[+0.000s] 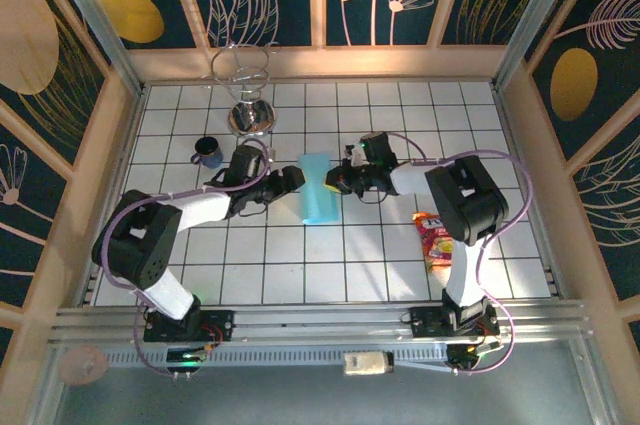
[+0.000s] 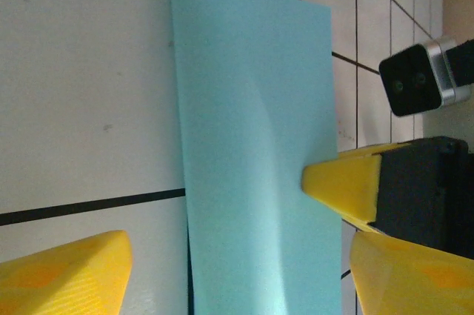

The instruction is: Fold a paper plane with a square sheet of paper (pick it up from the middle)

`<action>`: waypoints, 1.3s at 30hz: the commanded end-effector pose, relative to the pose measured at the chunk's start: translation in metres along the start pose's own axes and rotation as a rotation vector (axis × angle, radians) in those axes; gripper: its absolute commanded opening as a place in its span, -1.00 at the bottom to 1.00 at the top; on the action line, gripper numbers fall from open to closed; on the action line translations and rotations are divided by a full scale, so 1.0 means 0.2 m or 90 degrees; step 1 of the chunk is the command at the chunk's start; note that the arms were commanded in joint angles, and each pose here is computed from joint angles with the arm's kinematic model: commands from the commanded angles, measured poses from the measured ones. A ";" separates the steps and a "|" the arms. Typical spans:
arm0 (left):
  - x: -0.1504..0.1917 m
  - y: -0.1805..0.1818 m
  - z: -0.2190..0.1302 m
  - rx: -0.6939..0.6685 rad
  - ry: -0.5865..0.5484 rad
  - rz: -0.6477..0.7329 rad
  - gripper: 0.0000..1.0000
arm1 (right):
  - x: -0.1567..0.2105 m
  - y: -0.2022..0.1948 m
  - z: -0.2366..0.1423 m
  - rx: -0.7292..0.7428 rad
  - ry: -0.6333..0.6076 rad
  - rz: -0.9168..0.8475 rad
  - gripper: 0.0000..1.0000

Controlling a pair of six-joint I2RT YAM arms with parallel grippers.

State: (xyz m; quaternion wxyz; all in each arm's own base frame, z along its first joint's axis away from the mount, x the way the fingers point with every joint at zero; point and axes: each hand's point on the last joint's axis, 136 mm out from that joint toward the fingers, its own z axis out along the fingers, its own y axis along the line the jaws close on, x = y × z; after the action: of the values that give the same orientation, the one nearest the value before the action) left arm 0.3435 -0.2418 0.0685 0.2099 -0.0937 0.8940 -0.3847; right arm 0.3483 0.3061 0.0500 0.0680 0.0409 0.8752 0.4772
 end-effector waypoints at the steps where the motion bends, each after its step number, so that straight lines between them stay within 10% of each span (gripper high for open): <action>1: -0.02 0.02 0.03 -0.034 -0.009 -0.006 0.48 | -0.05 0.01 0.01 0.004 -0.001 -0.047 -1.00; 31: 0.09 0.32 0.26 -0.212 0.068 -0.029 -0.30 | -0.06 0.01 0.10 -0.041 0.052 -0.040 -1.00; 39: 0.19 0.49 0.29 -0.287 0.102 -0.013 -0.34 | -0.17 0.00 -0.12 -0.005 -0.040 -0.040 -0.45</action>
State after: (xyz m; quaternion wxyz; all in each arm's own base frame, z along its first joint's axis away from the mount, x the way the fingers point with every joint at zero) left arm 0.3707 -0.2480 0.0151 0.1781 -0.1175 0.9379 -0.2735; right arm 0.3670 0.2998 0.0412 0.0680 0.0172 0.8725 0.4836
